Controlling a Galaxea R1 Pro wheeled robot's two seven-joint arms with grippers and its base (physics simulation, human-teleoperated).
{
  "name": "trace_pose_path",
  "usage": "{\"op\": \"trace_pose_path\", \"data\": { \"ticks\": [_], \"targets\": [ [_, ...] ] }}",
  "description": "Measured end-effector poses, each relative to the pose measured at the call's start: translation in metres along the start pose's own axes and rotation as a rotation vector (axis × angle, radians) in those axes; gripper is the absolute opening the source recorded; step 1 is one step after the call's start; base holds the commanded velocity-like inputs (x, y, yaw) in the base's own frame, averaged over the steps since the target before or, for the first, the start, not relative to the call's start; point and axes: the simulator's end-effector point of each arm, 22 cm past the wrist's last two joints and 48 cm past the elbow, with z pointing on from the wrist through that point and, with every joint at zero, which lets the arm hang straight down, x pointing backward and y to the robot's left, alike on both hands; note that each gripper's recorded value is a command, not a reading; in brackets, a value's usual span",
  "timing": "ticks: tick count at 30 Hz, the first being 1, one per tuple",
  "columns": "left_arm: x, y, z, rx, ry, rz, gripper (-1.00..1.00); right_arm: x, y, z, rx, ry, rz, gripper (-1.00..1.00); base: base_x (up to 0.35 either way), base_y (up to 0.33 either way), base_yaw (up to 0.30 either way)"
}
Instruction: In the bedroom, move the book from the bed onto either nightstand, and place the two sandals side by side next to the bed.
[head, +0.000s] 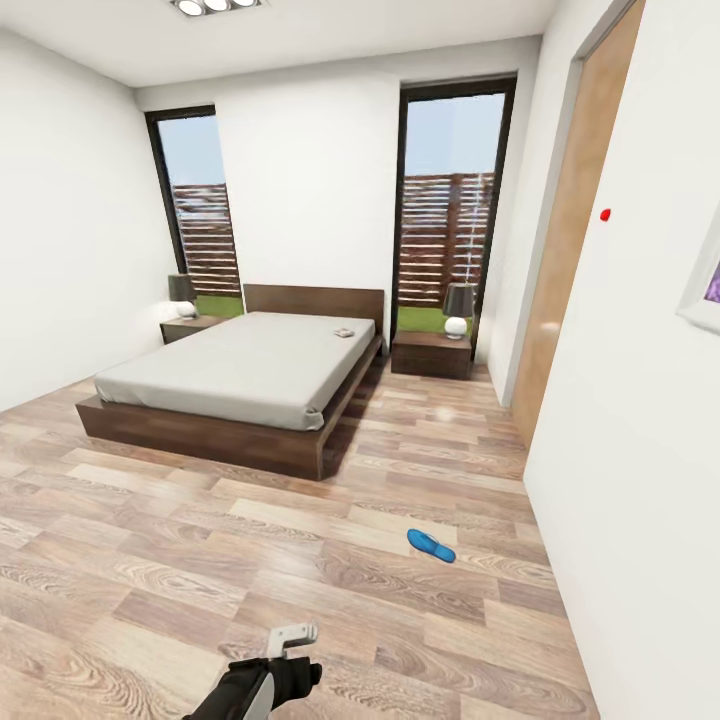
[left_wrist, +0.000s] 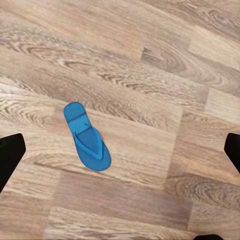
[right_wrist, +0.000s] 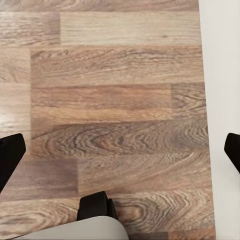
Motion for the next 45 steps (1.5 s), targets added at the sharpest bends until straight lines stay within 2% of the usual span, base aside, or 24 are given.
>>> {"op": "trace_pose_path", "data": {
  "ticks": [6,8,10,11,13,15,17,18,19,20,22,23,25,26,27,28,31,33,35,38,45],
  "targets": [
    [0.006,0.002,0.009,0.0,0.0,0.0,1.0,-0.009,0.001,0.009,-0.001,-0.03,-0.002,1.0,0.0,0.0,0.0],
    [0.009,0.003,0.012,0.001,0.003,0.0,1.0,-0.024,0.008,0.012,-0.008,-0.063,-0.001,1.0,0.0,0.0,0.0],
    [0.016,0.003,0.016,0.001,0.012,0.001,1.0,-0.056,0.049,0.013,-0.058,-0.112,0.025,1.0,0.0,0.0,0.0],
    [0.017,0.004,0.018,0.002,0.013,0.002,1.0,-0.066,0.06,0.015,-0.071,-0.121,0.032,1.0,0.0,0.0,0.0],
    [0.021,0.004,0.021,0.003,0.017,0.002,1.0,-0.11,0.093,0.021,-0.117,-0.136,0.053,1.0,0.0,0.0,0.0],
    [0.023,0.004,0.025,0.004,0.018,0.002,1.0,-0.128,0.106,0.024,-0.137,-0.131,0.059,1.0,0.0,0.0,0.0],
    [0.026,0.005,0.028,0.005,0.018,0.002,1.0,-0.157,0.128,0.026,-0.186,-0.117,0.062,1.0,0.0,0.0,0.0],
    [0.027,0.005,0.029,0.005,0.019,0.002,1.0,-0.174,0.147,0.024,-0.25,-0.12,0.059,1.0,0.0,0.0,0.0],
    [0.028,0.006,0.031,0.005,0.019,0.002,1.0,-0.179,0.155,0.023,-0.283,-0.125,0.057,1.0,0.0,0.0,0.0],
    [0.029,0.006,0.032,0.005,0.019,0.002,1.0,-0.191,0.172,0.017,-0.362,-0.145,0.052,1.0,0.0,0.0,0.0],
    [0.032,0.007,0.036,0.005,0.02,0.001,1.0,-0.219,0.211,-0.009,-0.57,-0.204,0.033,1.0,0.0,0.0,0.0],
    [0.034,0.007,0.037,0.005,0.021,0.001,1.0,-0.227,0.225,-0.022,-0.654,-0.22,0.023,1.0,0.0,0.0,0.0],
    [0.038,0.008,0.04,0.005,0.023,0.001,1.0,-0.23,0.238,-0.033,-0.734,-0.215,0.015,1.0,0.0,0.0,0.0],
    [0.039,0.008,0.042,0.006,0.024,0.001,1.0,-0.23,0.24,-0.035,-0.752,-0.209,0.015,1.0,0.0,0.0,0.0],
    [0.041,0.008,0.044,0.006,0.024,0.001,1.0,-0.235,0.245,-0.045,-0.796,-0.187,0.016,1.0,0.0,0.0,0.0],
    [0.042,0.009,0.045,0.006,0.023,0.001,1.0,-0.24,0.244,-0.048,-0.803,-0.192,0.014,1.0,0.0,0.0,0.0],
    [0.044,0.011,0.05,0.004,0.02,0.001,1.0,-0.266,0.24,-0.063,-0.806,-0.226,0.002,1.0,0.0,0.0,0.0],
    [0.046,0.013,0.053,0.003,0.02,0.001,1.0,-0.278,0.233,-0.073,-0.804,-0.215,0.002,1.0,0.0,0.0,0.0],
    [0.048,0.014,0.056,0.003,0.019,0.001,1.0,-0.283,0.225,-0.081,-0.798,-0.171,0.009,1.0,0.0,0.0,0.0],
    [0.052,0.014,0.061,0.004,0.018,0.002,1.0,-0.282,0.221,-0.084,-0.797,-0.143,0.015,1.0,0.0,0.0,0.0],
    [0.06,0.017,0.072,0.004,0.019,0.002,1.0,-0.273,0.22,-0.075,-0.796,-0.134,0.016,1.0,0.0,0.0,0.0]
  ]
}}
